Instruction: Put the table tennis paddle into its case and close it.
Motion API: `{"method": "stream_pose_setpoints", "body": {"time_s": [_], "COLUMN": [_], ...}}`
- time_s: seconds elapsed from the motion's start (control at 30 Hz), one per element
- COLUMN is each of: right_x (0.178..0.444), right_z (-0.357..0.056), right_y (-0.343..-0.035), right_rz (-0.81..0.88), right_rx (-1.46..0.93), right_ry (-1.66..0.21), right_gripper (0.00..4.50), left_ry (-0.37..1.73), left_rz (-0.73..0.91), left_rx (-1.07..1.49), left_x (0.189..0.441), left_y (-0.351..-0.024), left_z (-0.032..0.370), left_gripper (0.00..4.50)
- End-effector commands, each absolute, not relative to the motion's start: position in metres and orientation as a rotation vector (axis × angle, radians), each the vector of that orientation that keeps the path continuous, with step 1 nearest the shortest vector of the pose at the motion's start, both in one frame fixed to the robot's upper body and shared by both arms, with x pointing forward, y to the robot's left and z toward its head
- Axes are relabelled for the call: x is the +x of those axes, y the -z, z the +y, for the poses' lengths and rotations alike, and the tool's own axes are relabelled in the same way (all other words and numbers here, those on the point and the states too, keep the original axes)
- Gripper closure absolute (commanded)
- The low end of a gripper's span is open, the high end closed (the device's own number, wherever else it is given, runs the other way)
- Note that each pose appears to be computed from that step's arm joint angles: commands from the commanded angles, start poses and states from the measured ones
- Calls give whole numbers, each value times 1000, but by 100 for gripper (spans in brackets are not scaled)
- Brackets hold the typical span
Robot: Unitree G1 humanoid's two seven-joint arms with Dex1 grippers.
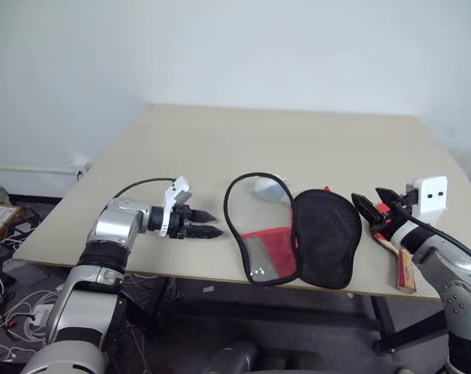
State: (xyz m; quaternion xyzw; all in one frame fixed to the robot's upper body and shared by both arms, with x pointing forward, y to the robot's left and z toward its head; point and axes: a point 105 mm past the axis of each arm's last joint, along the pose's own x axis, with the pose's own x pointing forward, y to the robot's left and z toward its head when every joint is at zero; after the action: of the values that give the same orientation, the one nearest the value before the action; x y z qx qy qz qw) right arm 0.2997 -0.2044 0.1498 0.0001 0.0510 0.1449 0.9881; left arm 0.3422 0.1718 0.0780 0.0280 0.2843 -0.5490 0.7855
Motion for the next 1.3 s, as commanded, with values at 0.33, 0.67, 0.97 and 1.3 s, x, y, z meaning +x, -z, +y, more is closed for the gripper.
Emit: {"method": "stream_pose_setpoints", "body": {"time_s": [0.33, 0.67, 0.97, 1.3], "right_x": [298, 291, 268, 259], "right_z": [-212, -250, -292, -291], "right_y": [-162, -139, -107, -80], "right_rz": [37, 154, 420, 531], "right_rx": [0, 18, 14, 57], "right_ry": [-249, -79, 80, 98], "right_gripper": [132, 132, 132, 132], "left_ry": [1220, 1288, 1315, 1353], "left_rz": [545, 566, 568, 570], "left_rx": [79, 55, 45, 72], "left_x": [349, 337, 336, 326], "left_y": [-95, -93, -91, -82], "left_z": [160, 149, 144, 135], "left_gripper": [93, 93, 93, 93]}}
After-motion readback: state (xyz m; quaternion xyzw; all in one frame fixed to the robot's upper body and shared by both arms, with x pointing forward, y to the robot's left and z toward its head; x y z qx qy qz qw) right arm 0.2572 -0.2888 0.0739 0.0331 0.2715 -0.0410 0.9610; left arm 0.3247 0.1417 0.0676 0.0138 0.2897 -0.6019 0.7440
